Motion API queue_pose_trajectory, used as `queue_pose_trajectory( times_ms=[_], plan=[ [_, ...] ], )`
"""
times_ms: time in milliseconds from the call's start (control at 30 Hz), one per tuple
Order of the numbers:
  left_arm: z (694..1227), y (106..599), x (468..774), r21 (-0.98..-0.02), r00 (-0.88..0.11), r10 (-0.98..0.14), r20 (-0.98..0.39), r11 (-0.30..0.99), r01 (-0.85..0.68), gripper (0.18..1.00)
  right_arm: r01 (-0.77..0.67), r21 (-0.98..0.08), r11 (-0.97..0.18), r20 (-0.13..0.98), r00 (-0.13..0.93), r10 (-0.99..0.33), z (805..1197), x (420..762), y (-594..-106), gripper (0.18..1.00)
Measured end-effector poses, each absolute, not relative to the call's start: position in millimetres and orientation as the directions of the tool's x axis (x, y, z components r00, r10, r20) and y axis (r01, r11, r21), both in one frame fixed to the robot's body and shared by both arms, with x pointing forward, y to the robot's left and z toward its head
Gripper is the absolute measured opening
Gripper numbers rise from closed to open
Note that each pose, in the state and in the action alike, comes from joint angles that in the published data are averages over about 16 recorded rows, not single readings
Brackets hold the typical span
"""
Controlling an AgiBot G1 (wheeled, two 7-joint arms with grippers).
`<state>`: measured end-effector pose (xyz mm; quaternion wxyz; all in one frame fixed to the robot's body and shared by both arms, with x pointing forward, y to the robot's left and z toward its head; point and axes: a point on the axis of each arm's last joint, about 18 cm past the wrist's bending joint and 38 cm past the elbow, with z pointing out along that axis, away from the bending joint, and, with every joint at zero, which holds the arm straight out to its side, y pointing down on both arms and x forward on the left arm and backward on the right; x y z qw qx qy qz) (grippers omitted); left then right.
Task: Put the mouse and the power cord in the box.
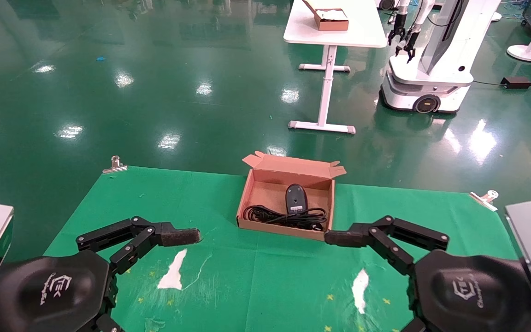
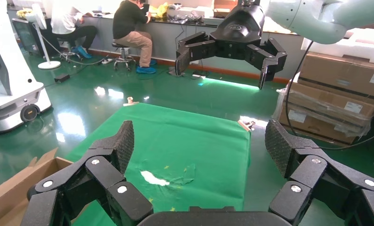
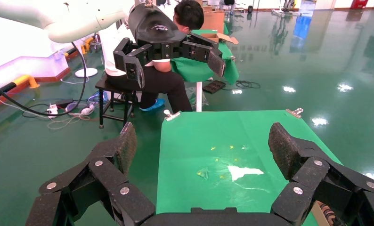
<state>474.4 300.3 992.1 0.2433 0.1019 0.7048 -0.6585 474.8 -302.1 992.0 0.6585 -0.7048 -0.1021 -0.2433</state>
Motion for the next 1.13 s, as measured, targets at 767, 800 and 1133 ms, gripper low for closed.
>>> queue_pose_trajectory(
  times_ms=[767, 800, 1133],
  plan=[
    [992.1, 300.1, 475.2, -0.879, -0.86, -0.178, -0.477, 0.112, 0.464, 1.0, 0.465, -0.878, -0.112, 0.478, 0.86, -0.179, 992.2, 475.7, -302.2, 1.001],
    [992.1, 300.1, 475.2, -0.879, -0.86, -0.178, -0.477, 0.112, 0.464, 1.0, 0.465, -0.878, -0.112, 0.478, 0.86, -0.179, 992.2, 475.8, -302.2, 1.001],
    [992.1, 300.0, 475.3, -0.879, -0.86, -0.178, -0.477, 0.112, 0.464, 1.0, 0.465, -0.878, -0.112, 0.478, 0.86, -0.18, 992.3, 475.9, -302.2, 1.001]
  ],
)
